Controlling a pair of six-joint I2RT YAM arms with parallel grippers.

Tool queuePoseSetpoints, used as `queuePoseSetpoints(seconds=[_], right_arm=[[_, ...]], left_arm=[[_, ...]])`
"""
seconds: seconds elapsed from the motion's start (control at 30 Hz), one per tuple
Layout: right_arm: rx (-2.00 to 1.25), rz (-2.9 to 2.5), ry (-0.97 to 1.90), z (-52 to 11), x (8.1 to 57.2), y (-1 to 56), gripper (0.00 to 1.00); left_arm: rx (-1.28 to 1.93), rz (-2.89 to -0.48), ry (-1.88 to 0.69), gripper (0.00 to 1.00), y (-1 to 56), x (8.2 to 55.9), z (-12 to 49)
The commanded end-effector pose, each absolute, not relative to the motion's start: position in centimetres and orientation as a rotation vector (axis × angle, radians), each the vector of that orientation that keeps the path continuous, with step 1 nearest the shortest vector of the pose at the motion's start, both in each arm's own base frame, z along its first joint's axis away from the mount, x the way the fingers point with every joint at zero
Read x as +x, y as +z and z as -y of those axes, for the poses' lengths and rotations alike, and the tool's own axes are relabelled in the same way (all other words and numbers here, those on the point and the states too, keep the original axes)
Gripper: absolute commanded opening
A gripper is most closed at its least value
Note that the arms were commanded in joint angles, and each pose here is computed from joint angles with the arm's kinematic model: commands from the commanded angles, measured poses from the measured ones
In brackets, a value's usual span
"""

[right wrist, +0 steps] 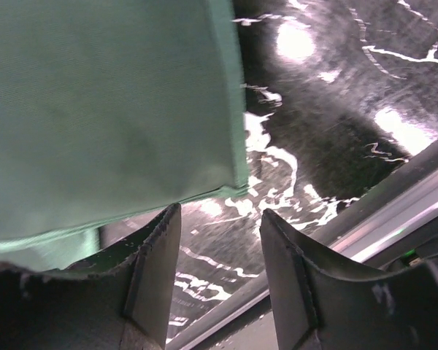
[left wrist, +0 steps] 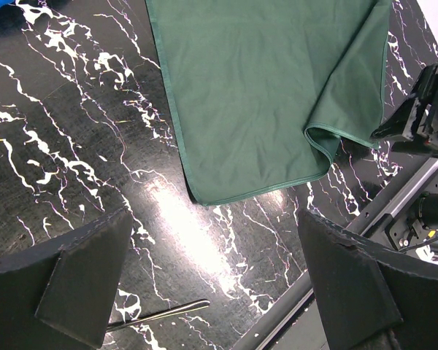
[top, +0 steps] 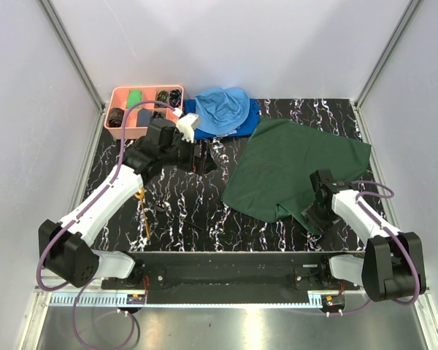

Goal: Fold the napkin, place the utensils inside, and roll it up
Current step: Fold the napkin

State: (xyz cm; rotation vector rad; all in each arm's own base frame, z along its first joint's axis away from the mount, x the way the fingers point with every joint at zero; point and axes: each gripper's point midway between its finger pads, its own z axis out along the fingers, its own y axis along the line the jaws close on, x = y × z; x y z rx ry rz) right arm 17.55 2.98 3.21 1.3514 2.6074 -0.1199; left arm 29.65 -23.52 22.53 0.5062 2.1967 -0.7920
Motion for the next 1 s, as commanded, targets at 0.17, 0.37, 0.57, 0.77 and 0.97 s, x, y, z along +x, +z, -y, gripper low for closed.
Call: queuePoseSetpoints(seconds=[0.17, 0.37, 0.57, 0.77, 0.97], right_arm=[[1.421, -2.521, -0.243, -1.1, 17.1, 1.9, 0.48], [1.449, -2.469, -0.303, -0.3, 17.4, 2.0, 0.48], [1.455, -2.45, -0.358, 0.3, 17.8, 1.9, 0.49], [1.411, -2.504, -0.284, -0.9, 19.9, 1.4, 0.49], [1.439, -2.509, -0.164, -2.7, 21.6, 0.4, 0.44]], left_arm=[[0.523, -2.161, -0.839, 0.99, 23.3, 29.7, 24.3], [0.522, -2.159, -0.826, 0.99, 23.3, 29.8, 24.2], [0.524, -2.151, -0.834, 0.99, 23.6, 29.6, 24.2], [0.527, -2.147, -0.835, 0.99, 23.7, 29.6, 24.2], [0.525, -2.148, -0.827, 0.99, 23.7, 29.7, 24.1]])
